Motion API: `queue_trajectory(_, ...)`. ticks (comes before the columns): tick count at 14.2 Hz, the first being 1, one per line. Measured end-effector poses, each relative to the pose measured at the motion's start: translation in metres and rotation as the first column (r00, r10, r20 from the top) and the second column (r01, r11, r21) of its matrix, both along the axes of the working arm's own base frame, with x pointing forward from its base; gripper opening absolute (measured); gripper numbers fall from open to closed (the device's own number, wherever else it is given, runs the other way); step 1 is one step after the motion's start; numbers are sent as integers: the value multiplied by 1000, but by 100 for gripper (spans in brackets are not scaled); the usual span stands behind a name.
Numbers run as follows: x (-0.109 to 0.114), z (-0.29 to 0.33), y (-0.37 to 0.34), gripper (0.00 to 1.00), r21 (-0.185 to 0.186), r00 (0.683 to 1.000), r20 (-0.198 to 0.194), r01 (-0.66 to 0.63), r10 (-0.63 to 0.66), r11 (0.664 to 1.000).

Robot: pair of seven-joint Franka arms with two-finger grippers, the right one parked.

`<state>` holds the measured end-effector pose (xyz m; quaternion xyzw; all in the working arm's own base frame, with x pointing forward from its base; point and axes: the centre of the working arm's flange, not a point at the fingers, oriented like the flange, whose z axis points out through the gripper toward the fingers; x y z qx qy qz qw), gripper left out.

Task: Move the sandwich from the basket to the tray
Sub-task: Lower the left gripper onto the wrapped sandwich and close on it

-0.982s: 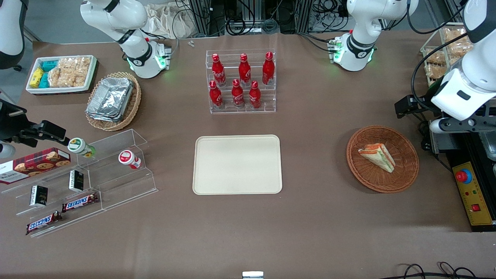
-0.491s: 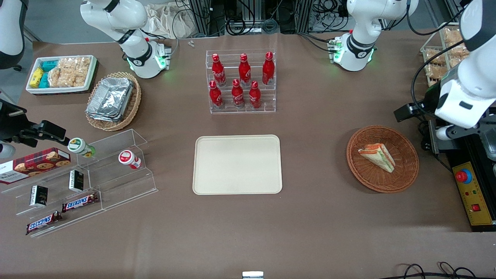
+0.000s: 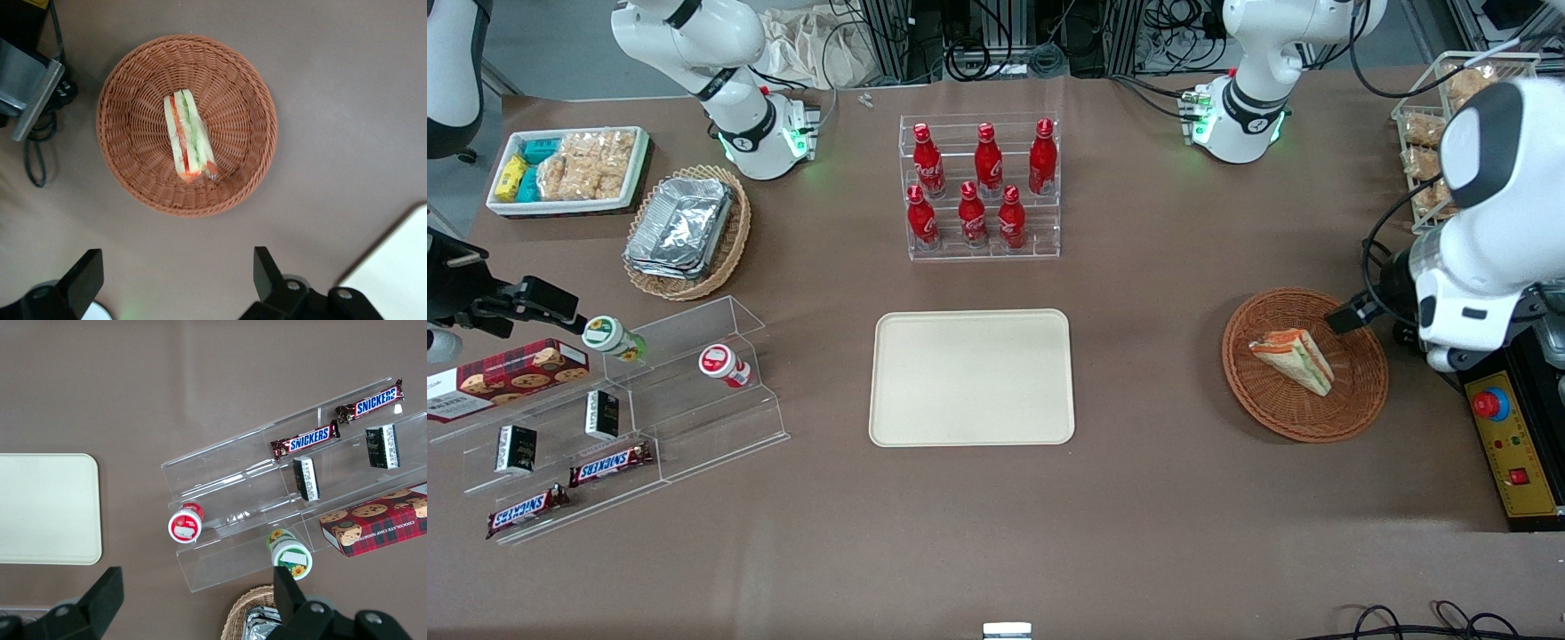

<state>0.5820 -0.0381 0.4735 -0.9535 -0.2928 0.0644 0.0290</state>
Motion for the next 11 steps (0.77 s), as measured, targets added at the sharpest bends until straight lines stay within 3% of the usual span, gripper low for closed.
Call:
queue_trajectory(5, -6, -93, 17, 100, 1, 999, 19, -51, 51, 999)
queue_trajectory(11, -8, -186, 29, 100, 8, 995, -3, -97, 97, 995)
